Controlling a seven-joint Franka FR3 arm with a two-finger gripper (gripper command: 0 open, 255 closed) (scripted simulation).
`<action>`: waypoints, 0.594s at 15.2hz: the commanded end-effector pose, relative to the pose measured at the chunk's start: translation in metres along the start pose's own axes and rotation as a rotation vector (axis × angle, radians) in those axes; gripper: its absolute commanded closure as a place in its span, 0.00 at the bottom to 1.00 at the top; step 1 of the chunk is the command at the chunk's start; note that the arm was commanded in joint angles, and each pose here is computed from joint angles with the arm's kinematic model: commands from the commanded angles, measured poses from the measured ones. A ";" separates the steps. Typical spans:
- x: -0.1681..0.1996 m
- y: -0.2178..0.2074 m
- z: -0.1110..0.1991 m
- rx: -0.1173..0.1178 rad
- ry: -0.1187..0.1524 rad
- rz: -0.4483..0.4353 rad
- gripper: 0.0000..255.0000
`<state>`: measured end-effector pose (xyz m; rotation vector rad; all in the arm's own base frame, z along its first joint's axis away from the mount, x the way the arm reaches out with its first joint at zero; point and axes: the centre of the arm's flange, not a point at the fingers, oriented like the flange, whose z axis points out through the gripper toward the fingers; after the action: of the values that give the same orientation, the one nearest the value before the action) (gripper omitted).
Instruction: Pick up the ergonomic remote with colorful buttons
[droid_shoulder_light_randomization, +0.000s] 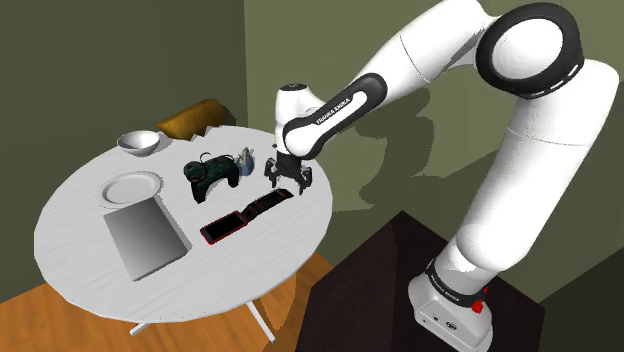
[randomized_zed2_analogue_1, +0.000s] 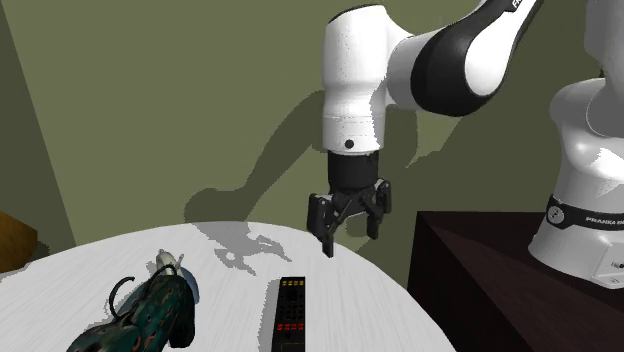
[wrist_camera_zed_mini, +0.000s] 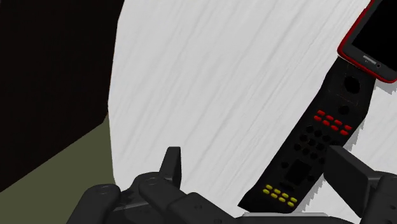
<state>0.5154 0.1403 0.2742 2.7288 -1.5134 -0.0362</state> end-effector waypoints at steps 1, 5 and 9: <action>0.006 -0.019 0.021 0.002 -0.001 0.056 0.00; 0.022 -0.054 0.058 0.005 -0.005 0.162 0.00; 0.041 -0.087 0.094 0.007 -0.008 0.268 0.00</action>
<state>0.5974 0.1495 0.1888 2.5342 -1.8331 -0.0383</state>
